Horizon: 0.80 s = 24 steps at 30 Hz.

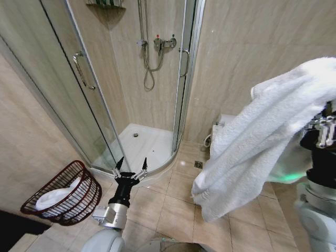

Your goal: Discard the used towel into the hamper.

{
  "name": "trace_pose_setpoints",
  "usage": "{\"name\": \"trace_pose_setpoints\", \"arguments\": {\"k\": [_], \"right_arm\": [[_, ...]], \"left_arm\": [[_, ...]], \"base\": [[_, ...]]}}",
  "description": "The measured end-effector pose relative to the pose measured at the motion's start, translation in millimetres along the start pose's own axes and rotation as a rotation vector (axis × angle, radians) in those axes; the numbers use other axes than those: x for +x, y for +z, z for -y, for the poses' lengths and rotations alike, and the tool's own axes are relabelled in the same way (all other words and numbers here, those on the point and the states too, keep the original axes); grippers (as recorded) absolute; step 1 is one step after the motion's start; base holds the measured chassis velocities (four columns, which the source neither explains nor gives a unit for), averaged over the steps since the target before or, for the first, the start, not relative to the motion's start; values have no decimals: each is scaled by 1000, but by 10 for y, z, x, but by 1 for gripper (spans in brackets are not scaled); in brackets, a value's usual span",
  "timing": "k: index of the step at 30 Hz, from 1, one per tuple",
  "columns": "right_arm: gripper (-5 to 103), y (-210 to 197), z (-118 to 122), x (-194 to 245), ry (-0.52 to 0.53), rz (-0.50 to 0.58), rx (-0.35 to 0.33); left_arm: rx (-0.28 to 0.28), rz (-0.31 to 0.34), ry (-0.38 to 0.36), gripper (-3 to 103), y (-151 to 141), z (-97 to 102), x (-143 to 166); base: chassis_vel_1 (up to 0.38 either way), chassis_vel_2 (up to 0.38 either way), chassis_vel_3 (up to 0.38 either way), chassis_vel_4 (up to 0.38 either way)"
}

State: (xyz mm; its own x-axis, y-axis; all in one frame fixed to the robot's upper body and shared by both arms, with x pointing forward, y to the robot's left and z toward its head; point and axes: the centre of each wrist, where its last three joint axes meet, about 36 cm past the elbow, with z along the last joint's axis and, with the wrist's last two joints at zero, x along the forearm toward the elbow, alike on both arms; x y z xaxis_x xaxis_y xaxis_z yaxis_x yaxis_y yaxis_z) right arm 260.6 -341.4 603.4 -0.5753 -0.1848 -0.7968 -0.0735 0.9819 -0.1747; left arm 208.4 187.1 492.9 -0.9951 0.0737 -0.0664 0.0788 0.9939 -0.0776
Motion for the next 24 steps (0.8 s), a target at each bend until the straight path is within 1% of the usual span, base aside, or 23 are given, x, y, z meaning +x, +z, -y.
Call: {"name": "trace_pose_setpoints", "arguments": {"k": [14,19,24], "right_arm": [[14,-89,113,65,38,15,40],[14,-120,155,35,71,6,32],[14,-130,168,39,80,4,33]], "left_arm": [[0,0,0,100,0,0,0],[0,0,0,100,0,0,0],[0,0,0,100,0,0,0]], "base": [[0,0,0,0],[0,0,0,0],[0,0,0,0]]}}
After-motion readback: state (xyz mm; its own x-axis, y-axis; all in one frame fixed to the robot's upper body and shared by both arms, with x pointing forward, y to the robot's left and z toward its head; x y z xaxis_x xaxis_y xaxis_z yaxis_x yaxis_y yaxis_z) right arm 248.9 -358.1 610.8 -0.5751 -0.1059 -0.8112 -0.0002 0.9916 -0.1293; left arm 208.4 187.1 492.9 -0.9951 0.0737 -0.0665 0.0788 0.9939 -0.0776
